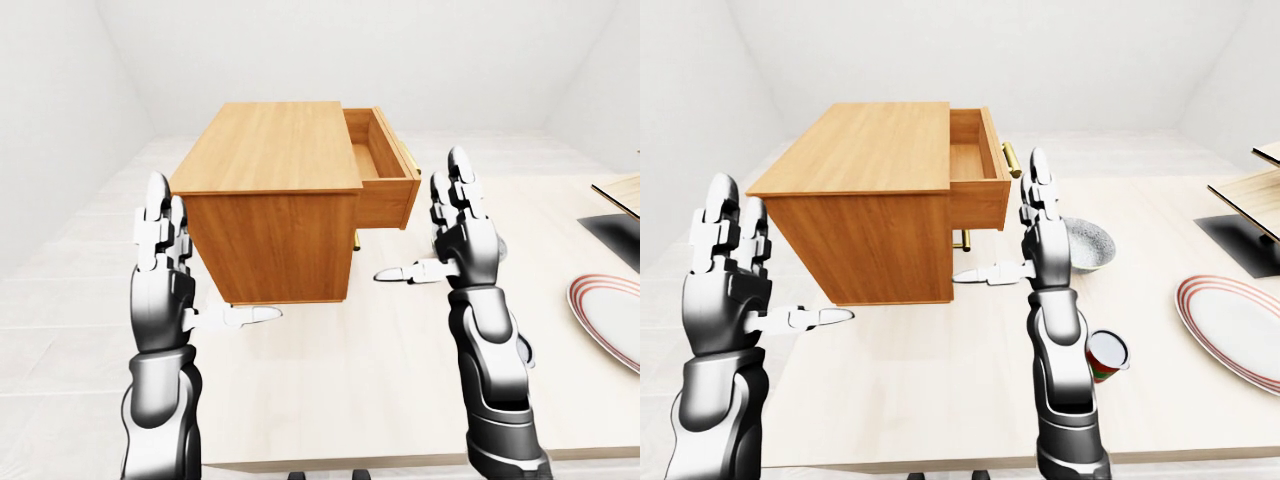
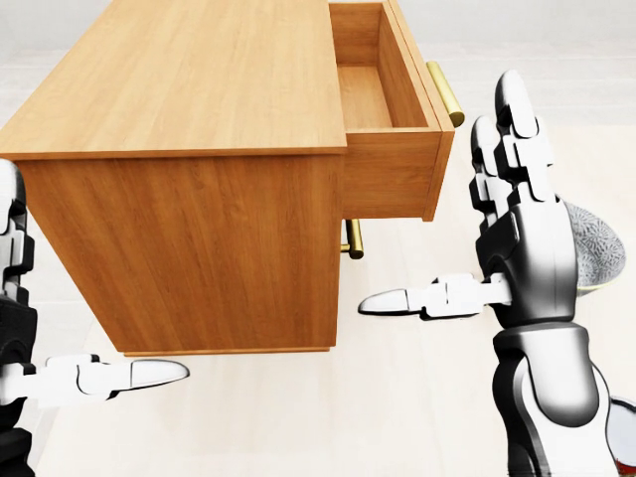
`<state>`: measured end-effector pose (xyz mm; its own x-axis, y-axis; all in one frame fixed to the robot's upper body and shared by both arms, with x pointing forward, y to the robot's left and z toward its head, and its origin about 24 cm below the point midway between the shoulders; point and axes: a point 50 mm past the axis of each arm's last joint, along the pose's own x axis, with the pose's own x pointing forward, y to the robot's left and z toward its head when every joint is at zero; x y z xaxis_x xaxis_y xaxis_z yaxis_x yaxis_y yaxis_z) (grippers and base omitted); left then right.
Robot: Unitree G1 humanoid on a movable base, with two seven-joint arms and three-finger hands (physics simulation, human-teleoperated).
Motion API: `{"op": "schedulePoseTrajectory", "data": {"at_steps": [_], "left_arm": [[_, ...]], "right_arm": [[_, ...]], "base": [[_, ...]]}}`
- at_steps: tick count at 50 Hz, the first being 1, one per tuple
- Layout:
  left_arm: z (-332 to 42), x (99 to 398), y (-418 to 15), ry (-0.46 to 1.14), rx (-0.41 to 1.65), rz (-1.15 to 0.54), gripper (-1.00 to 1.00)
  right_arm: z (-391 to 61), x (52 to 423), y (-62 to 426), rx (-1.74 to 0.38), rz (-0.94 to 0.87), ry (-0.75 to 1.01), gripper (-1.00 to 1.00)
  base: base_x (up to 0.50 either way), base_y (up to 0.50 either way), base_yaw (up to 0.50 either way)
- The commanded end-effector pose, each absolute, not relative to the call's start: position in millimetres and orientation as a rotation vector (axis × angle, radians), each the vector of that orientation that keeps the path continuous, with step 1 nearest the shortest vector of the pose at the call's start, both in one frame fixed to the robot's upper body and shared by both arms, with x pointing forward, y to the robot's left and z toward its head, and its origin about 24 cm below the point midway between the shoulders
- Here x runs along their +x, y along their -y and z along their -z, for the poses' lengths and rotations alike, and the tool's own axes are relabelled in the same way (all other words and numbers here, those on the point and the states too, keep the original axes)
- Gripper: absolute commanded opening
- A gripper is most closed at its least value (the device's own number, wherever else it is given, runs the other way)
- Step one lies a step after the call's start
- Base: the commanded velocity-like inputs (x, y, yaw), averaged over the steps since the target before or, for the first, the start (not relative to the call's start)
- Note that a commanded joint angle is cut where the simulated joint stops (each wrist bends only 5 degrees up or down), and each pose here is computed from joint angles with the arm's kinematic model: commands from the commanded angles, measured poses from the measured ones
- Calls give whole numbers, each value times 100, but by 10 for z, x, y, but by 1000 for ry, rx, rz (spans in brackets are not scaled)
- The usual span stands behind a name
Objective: Close the top drawer of the cabinet.
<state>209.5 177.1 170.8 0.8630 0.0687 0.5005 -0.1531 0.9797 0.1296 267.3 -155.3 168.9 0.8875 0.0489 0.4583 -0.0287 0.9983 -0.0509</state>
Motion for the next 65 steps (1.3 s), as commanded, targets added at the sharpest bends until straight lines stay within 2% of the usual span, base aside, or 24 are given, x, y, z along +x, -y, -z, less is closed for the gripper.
{"op": "schedulePoseTrajectory", "data": {"at_steps": [1, 8, 10, 18, 22, 36, 49, 65], "left_arm": [[-1724, 2086, -1788, 526, 145, -117, 100], [-1741, 2080, -1779, 535, 148, -116, 100], [-1724, 2083, -1776, 526, 152, -115, 100], [-1730, 2084, -1768, 528, 159, -113, 100], [-1732, 2085, -1768, 529, 158, -114, 100], [-1728, 2085, -1773, 527, 159, -114, 100], [-1726, 2087, -1768, 526, 159, -111, 100], [-1701, 2108, -1764, 513, 162, -106, 100]], "right_arm": [[-1505, 2880, 1536, -58, -67, 374, 100], [-1545, 2937, 1543, -54, -61, 380, 100], [-1301, 2980, 1600, -48, -47, 276, 100], [-1185, 3022, 1593, -37, -51, 223, 100], [-1003, 3090, 1579, -33, -57, 139, 100], [-983, 3281, 1395, -34, -99, 99, 100], [-1198, 3386, 1128, -59, -164, 161, 100], [-1518, 3180, 719, -105, -301, 326, 100]], "base": [[0, 0, 0], [0, 0, 0], [0, 0, 0], [0, 0, 0], [0, 0, 0], [0, 0, 0], [0, 0, 0], [0, 0, 0]]}}
